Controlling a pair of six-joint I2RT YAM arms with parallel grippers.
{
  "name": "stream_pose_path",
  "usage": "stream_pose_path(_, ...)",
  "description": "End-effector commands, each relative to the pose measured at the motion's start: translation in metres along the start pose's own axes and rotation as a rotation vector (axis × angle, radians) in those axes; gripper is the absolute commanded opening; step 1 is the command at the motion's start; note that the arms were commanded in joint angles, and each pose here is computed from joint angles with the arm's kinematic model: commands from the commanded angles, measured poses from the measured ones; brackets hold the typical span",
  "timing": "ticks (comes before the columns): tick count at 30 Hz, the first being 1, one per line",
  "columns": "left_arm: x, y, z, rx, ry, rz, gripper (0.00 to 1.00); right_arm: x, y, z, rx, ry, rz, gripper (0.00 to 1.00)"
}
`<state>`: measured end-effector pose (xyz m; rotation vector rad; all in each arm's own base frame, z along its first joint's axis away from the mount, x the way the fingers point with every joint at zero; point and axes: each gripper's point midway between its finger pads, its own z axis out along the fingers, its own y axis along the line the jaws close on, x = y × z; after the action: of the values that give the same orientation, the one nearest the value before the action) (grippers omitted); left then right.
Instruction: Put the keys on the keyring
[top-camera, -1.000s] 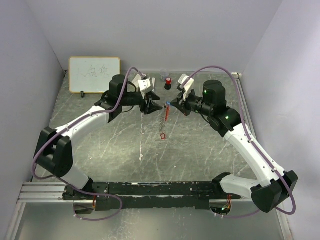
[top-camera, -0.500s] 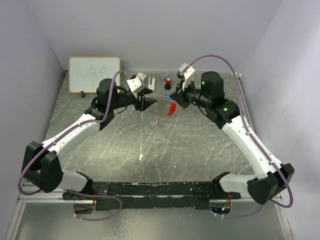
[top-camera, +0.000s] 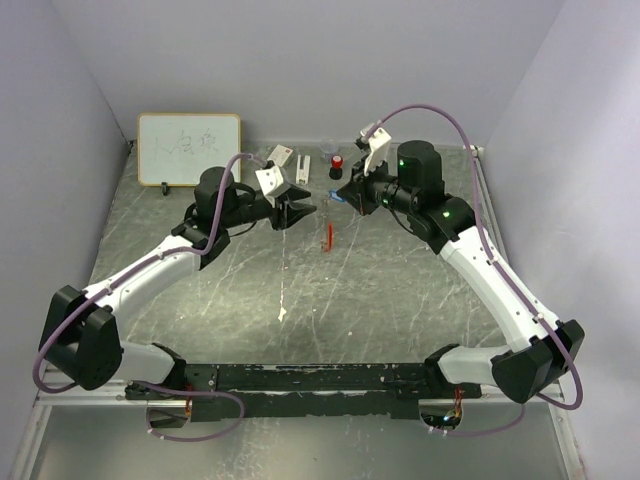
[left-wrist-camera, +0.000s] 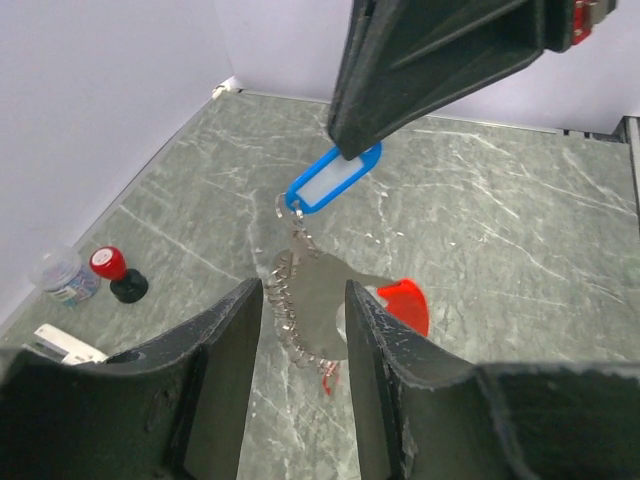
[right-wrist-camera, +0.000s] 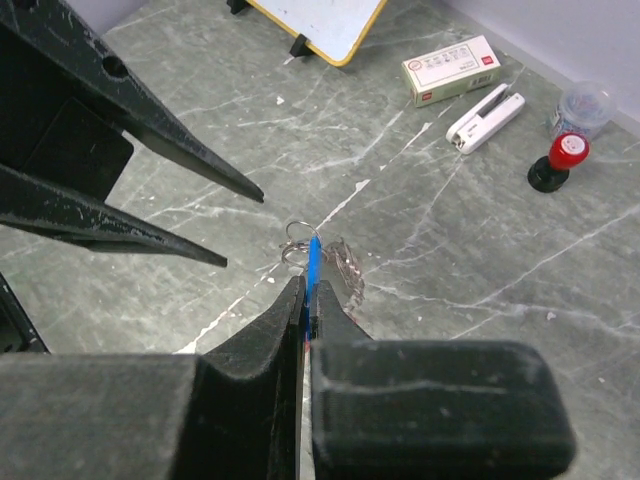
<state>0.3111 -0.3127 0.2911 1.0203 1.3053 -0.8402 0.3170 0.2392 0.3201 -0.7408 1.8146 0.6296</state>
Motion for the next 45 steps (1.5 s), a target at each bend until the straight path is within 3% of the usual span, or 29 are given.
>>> stream_pose_path(1, -0.009, -0.02, 0.006, 0.071, -0.048, 0.037, 0.49, -0.024, 0.004, -0.002, -0.003, -0.075, 0.027, 0.0)
stream_pose_path(33, 0.015, -0.018, 0.021, 0.061, -0.027, 0.03, 0.48, -0.035, 0.006, -0.013, 0.005, -0.136, 0.006, 0.0)
stream_pose_path(45, 0.002, -0.012, 0.019, 0.021, -0.08, 0.075, 0.48, -0.038, 0.009, -0.014, -0.011, -0.147, -0.001, 0.0)
